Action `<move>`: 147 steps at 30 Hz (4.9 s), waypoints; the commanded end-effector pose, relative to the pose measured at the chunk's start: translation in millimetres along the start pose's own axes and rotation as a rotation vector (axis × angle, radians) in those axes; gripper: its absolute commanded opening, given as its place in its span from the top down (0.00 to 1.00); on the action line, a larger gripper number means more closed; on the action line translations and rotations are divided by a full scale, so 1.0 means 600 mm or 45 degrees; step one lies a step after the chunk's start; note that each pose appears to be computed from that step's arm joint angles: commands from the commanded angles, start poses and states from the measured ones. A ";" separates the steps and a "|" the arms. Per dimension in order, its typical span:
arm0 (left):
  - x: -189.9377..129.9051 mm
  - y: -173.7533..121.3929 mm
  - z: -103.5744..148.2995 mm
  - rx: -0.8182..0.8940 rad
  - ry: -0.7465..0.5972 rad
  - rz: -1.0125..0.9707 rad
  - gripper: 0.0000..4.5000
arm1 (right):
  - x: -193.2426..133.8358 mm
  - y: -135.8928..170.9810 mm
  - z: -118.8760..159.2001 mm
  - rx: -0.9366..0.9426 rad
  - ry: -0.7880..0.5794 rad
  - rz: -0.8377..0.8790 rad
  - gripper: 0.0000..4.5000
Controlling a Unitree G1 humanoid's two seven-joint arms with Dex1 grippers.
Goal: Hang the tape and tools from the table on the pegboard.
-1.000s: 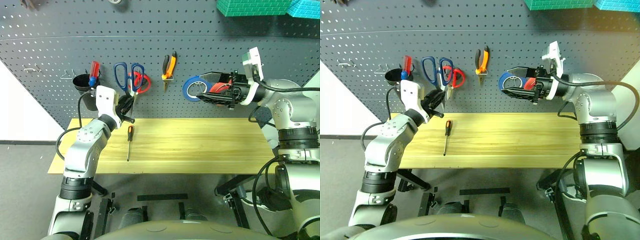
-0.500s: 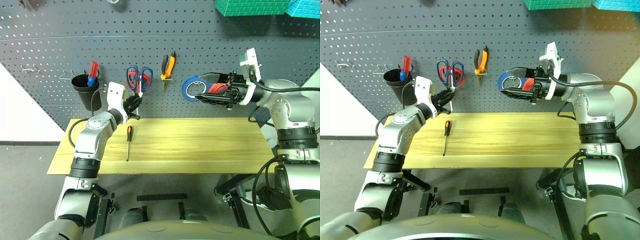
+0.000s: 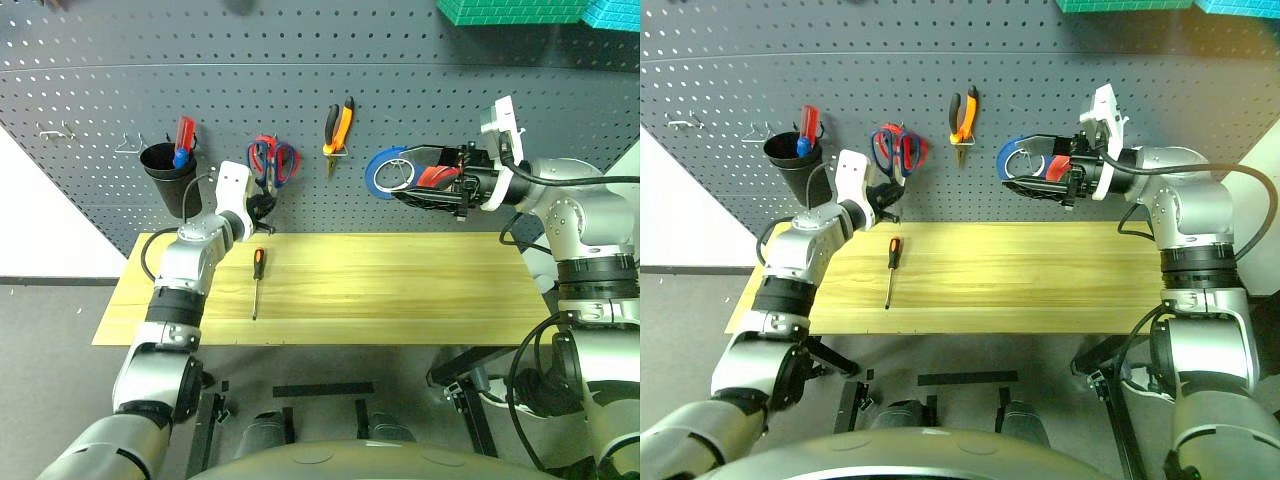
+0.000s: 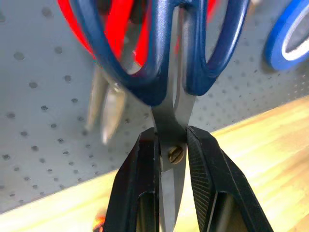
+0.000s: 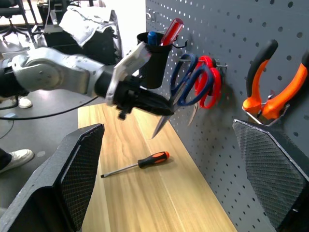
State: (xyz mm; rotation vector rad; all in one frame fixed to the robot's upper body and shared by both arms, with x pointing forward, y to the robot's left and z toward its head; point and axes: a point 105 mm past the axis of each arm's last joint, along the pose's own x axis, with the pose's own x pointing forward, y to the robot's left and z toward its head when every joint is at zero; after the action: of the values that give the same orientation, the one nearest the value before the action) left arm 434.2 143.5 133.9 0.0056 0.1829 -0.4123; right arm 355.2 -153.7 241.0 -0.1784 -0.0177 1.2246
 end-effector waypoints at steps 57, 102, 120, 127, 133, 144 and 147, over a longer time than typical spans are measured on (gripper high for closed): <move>-0.136 0.039 -0.030 0.040 -0.071 0.195 0.01 | 0.021 0.020 -0.038 0.048 0.060 0.139 0.00; 0.008 0.022 -0.119 -0.224 0.530 0.473 0.01 | 0.108 -0.005 -0.095 -0.084 0.236 0.161 0.00; 0.000 0.026 -0.152 -0.314 0.623 0.545 0.71 | 0.079 -0.005 -0.095 -0.092 0.254 0.129 0.00; -0.004 0.035 -0.138 -0.329 0.589 0.556 0.89 | 0.068 -0.008 -0.080 -0.088 0.239 0.132 0.00; -0.029 0.018 -0.103 -0.195 0.507 0.451 0.89 | 0.059 -0.003 -0.060 -0.108 0.201 0.153 0.00; -0.140 -0.034 -0.007 0.146 0.043 0.188 0.89 | 0.040 0.018 -0.008 -0.050 0.038 0.173 0.00; -0.159 -0.047 0.012 0.151 -0.073 0.134 0.89 | 0.039 0.023 0.002 -0.046 0.012 0.179 0.00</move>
State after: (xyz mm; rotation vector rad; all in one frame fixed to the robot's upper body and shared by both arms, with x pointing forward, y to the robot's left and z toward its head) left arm 353.3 149.2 168.5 0.1453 0.1139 -0.3110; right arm 354.9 -123.6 220.7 -0.2081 0.0447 1.3683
